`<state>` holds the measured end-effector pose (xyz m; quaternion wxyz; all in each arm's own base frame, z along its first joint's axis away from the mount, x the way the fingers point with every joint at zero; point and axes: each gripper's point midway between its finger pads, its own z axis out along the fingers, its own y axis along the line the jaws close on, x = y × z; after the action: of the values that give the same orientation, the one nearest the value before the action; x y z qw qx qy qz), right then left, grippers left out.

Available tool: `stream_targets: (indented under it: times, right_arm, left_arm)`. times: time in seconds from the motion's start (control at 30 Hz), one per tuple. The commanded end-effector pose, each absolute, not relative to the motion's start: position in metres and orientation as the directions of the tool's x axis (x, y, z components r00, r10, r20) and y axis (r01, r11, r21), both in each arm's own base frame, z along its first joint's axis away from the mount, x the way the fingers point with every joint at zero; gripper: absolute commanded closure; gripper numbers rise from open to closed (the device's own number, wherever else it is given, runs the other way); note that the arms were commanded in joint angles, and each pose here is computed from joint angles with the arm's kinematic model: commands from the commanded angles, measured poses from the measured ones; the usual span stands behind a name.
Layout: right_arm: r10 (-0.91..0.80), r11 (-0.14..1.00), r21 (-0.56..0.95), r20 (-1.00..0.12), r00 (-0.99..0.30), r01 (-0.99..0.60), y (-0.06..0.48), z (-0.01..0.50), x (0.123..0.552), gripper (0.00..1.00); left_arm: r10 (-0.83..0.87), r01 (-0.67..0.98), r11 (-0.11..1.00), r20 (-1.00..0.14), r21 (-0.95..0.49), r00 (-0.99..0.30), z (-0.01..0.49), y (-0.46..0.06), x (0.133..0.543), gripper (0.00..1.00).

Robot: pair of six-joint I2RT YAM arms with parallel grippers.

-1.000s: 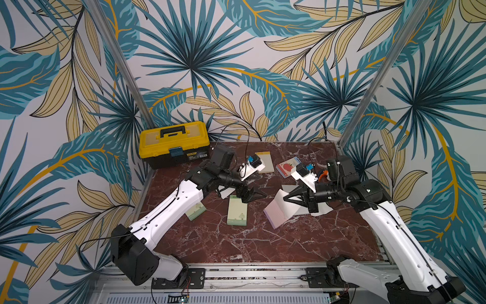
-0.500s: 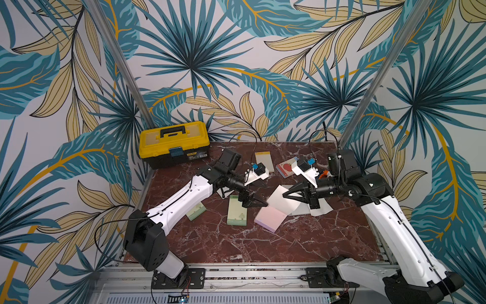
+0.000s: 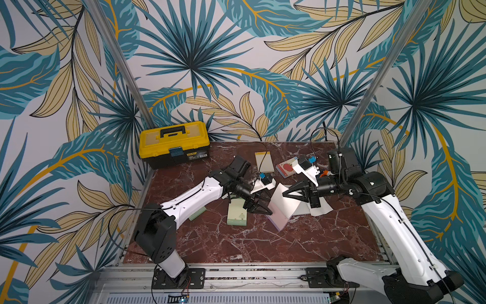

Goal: Tear off pages from different memo pads
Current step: Tear off the paper from the memo pad.

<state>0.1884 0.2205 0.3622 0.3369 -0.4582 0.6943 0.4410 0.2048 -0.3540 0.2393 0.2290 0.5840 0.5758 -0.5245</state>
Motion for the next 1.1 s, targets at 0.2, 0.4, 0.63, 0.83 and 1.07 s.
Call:
stream_targets:
  times: [0.2, 0.4, 0.63, 0.83, 1.07]
  right_arm:
    - [-0.301, 0.234, 0.249, -0.901, -0.313, -0.940, 0.221, 0.371, 0.199, 1.00]
    - [-0.305, 0.249, 0.243, -0.899, -0.314, -0.938, 0.221, 0.365, 0.202, 1.00]
    - [-0.319, 0.320, 0.227, -0.888, -0.330, -0.920, 0.217, 0.355, 0.216, 1.00]
    - [-0.292, 0.435, 0.253, -0.868, -0.401, -0.864, 0.208, 0.346, 0.234, 1.00]
    - [-0.178, 0.585, 0.323, -0.844, -0.506, -0.744, 0.195, 0.334, 0.255, 1.00]
  left_arm:
    - [0.368, 0.911, -0.191, -0.887, -0.366, -0.279, 0.252, -0.357, 0.209, 0.70]
    - [0.362, 0.902, -0.200, -0.884, -0.383, -0.296, 0.254, -0.355, 0.203, 0.72]
    - [0.340, 0.895, -0.192, -0.883, -0.402, -0.324, 0.264, -0.355, 0.204, 0.78]
    - [0.329, 0.854, -0.110, -0.829, -0.509, -0.452, 0.268, -0.357, 0.217, 1.00]
    - [0.248, 0.752, 0.043, -0.722, -0.658, -0.646, 0.273, -0.356, 0.235, 1.00]
